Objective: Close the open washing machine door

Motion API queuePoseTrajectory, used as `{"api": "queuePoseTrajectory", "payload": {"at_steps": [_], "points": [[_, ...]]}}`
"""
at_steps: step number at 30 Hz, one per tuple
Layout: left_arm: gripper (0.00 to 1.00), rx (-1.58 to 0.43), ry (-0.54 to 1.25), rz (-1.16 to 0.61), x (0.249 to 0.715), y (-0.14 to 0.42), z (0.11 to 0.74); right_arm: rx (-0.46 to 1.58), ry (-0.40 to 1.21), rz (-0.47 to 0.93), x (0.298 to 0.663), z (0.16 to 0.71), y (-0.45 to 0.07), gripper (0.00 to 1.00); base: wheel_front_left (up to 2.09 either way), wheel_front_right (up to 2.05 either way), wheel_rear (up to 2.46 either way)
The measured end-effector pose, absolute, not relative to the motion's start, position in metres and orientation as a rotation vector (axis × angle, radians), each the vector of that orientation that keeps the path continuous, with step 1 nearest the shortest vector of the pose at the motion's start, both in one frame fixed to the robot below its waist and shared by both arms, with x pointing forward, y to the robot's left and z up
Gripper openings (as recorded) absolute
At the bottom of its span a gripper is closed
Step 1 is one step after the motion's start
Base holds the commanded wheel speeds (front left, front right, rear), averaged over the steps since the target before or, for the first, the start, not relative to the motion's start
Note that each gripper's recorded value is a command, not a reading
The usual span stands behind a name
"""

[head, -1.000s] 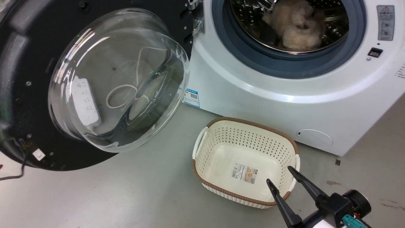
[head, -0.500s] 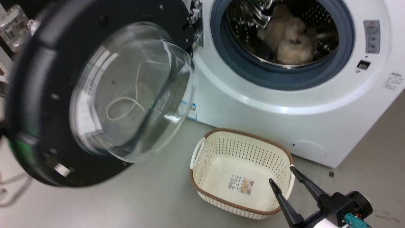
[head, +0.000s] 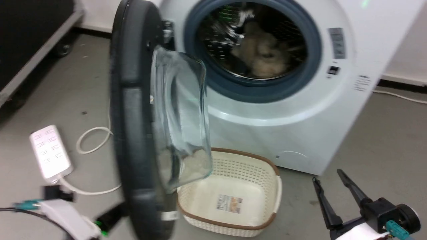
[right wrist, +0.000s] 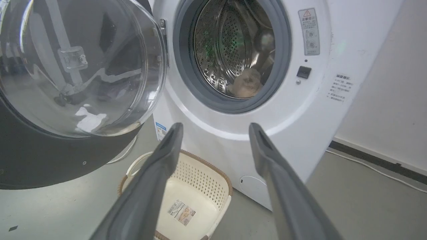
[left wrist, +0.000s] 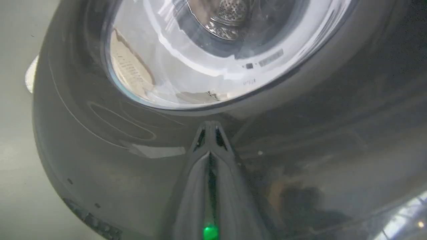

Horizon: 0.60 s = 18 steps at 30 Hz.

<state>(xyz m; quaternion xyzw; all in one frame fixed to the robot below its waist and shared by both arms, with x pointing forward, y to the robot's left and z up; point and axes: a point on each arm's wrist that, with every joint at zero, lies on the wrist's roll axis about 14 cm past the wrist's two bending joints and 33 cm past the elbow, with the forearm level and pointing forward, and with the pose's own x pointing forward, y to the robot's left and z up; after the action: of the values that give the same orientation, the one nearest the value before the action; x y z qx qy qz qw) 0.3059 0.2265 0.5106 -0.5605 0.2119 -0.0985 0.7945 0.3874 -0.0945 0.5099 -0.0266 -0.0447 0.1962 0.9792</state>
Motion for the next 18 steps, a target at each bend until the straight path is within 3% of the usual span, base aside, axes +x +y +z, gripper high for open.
{"api": "queuePoseTrajectory", "payload": {"at_steps": [11, 18], "points": [[0.0, -1.285, 0.664, -0.498, 0.339, 0.08, 0.492, -0.069, -0.072, 0.175, 0.373, 0.506, -0.167, 1.0, 0.0, 0.0, 0.0], [0.0, -1.357, 0.637, -0.533, 0.398, 0.017, 0.493, -0.075, -0.04, 0.034, 0.357, 0.499, -0.211, 1.0, 0.0, 0.0, 0.0]]}}
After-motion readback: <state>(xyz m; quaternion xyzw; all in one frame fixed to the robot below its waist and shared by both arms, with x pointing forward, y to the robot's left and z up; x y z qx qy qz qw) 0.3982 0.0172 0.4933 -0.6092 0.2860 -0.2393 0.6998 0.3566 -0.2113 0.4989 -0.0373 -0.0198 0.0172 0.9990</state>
